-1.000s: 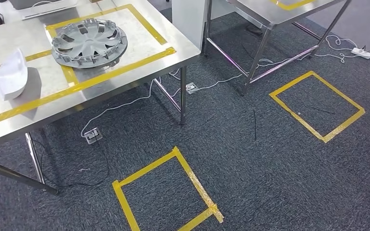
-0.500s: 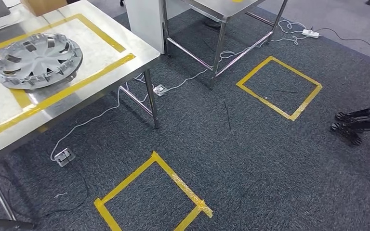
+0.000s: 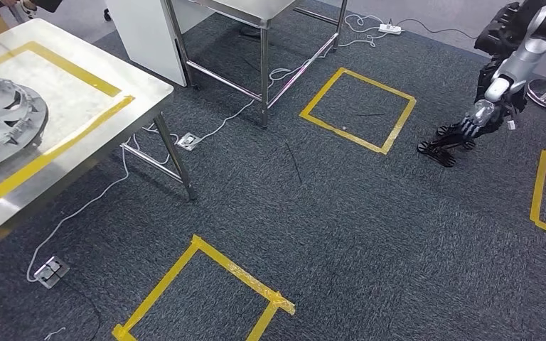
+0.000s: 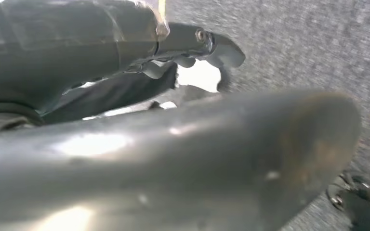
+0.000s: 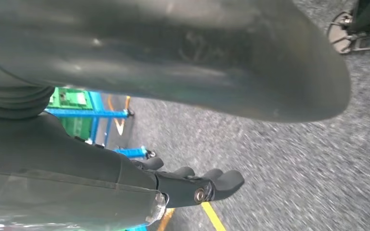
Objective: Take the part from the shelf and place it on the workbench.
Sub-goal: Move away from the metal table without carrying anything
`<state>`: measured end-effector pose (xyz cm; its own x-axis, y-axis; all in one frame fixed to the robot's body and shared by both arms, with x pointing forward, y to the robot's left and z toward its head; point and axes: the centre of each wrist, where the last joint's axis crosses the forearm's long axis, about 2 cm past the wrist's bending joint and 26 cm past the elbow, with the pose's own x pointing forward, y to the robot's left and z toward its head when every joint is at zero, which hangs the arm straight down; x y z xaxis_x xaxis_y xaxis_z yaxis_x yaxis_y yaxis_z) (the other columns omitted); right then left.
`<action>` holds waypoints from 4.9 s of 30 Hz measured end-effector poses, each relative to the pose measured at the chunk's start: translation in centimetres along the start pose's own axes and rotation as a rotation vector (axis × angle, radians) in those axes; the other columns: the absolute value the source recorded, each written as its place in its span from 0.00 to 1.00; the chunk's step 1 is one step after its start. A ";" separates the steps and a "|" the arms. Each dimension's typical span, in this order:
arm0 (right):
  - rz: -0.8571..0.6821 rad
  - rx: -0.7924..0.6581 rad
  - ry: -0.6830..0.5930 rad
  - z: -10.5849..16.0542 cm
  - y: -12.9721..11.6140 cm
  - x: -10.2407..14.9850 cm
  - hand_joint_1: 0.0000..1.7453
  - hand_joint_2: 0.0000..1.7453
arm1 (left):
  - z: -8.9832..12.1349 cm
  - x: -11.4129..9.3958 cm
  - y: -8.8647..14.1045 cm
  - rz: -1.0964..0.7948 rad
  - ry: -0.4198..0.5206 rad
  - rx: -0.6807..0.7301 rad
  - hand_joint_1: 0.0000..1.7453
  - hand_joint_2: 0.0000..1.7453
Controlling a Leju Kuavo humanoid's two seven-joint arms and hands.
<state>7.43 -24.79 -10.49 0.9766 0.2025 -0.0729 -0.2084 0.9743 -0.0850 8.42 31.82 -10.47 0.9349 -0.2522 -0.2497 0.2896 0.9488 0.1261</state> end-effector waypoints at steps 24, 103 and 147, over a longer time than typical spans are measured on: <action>-0.029 -0.001 -0.018 0.2 0.7 0.4 0.00 0.00 | -0.5 -1.1 0.9 -0.010 -0.031 0.031 0.00 0.00; -0.080 -0.026 -0.046 -0.3 -2.9 -0.1 0.00 0.00 | 0.3 0.3 -3.3 -0.012 -0.087 -0.017 0.00 0.00; -0.078 -0.018 -0.035 -0.2 -1.6 -0.1 0.00 0.00 | 0.1 -0.1 -2.3 -0.016 -0.066 -0.013 0.00 0.00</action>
<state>7.70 -26.39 -10.55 0.9910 0.1300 -0.0303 -0.1326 0.9854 -0.1066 7.63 29.65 -10.67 0.9417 -0.2794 -0.1872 0.3028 0.9467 0.1100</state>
